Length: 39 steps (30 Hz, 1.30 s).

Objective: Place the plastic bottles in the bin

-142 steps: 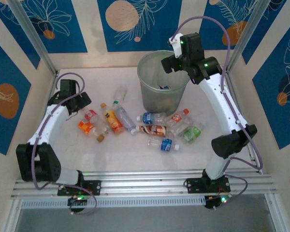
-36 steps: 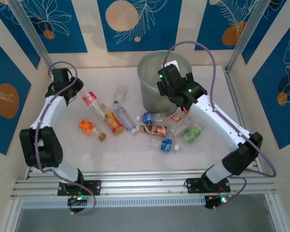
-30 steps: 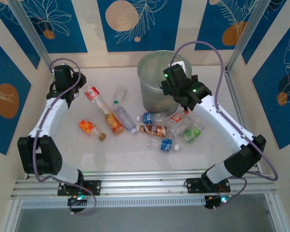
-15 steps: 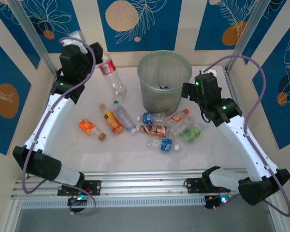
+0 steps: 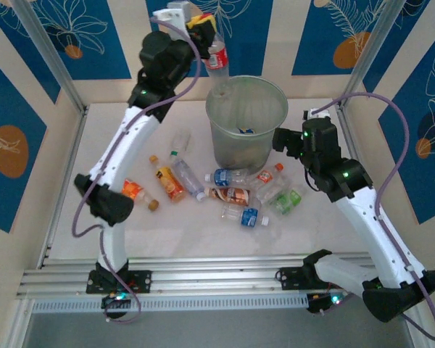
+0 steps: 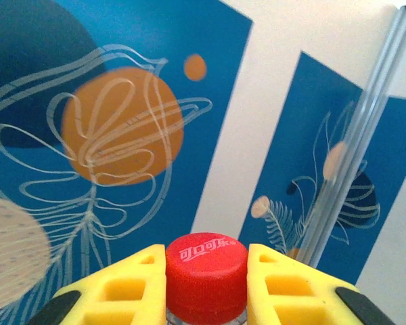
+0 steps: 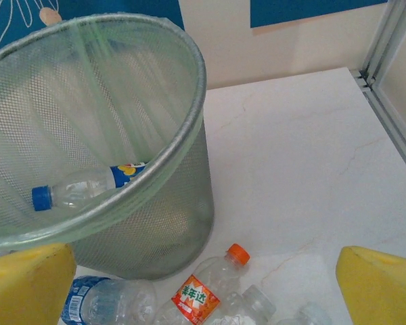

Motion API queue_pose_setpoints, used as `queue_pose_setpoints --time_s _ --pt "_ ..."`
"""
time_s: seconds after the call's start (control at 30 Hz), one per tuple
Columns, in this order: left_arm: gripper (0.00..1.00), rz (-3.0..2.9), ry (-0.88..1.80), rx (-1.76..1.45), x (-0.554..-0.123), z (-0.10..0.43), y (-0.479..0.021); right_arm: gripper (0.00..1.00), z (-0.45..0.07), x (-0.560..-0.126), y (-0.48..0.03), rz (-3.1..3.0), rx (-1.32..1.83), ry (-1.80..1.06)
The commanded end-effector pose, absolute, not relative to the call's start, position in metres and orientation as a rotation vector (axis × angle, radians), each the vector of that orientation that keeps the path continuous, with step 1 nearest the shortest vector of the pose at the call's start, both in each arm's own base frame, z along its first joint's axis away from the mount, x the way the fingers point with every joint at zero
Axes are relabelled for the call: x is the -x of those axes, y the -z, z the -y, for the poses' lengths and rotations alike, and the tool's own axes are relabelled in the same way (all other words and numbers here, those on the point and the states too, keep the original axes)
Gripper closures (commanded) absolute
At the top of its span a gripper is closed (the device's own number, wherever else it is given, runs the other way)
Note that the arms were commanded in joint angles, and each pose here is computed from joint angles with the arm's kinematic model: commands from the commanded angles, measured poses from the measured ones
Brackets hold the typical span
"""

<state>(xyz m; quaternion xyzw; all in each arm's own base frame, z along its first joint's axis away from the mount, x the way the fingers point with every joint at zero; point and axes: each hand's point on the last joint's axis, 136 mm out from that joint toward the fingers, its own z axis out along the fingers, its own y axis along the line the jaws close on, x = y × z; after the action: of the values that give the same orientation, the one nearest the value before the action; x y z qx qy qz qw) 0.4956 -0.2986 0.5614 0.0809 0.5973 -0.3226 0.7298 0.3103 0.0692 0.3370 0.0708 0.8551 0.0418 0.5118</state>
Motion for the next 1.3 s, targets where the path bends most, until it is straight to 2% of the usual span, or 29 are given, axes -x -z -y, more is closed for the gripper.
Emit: queue_pose_setpoints --time_s 0.0,0.23,0.53,1.07,1.2,1.27 --pt "0.9 -1.234 0.715 -0.303 -0.495 0.328 -0.565 0.01 -0.068 -0.302 -0.346 -2.013 -0.195 -0.16" --pt "0.93 -1.275 0.651 -0.457 -0.518 0.379 -0.501 0.01 -0.065 -0.288 -0.353 -1.975 -0.173 -0.189" --pt "0.95 -1.261 0.569 -0.558 -0.528 0.413 -0.459 0.01 -0.068 -0.287 -0.345 -1.996 -0.15 -0.189" --pt "0.97 -1.292 0.458 -0.439 -0.537 0.393 -0.402 0.01 -0.071 -0.286 -0.342 -1.997 -0.114 -0.196" --pt "0.88 -1.323 0.462 -0.414 -0.54 0.391 -0.388 0.01 -0.073 -0.287 -0.341 -2.0 -0.107 -0.202" --pt "0.86 -1.342 0.463 -0.397 -0.544 0.391 -0.382 0.01 -0.073 -0.287 -0.34 -2.003 -0.108 -0.201"
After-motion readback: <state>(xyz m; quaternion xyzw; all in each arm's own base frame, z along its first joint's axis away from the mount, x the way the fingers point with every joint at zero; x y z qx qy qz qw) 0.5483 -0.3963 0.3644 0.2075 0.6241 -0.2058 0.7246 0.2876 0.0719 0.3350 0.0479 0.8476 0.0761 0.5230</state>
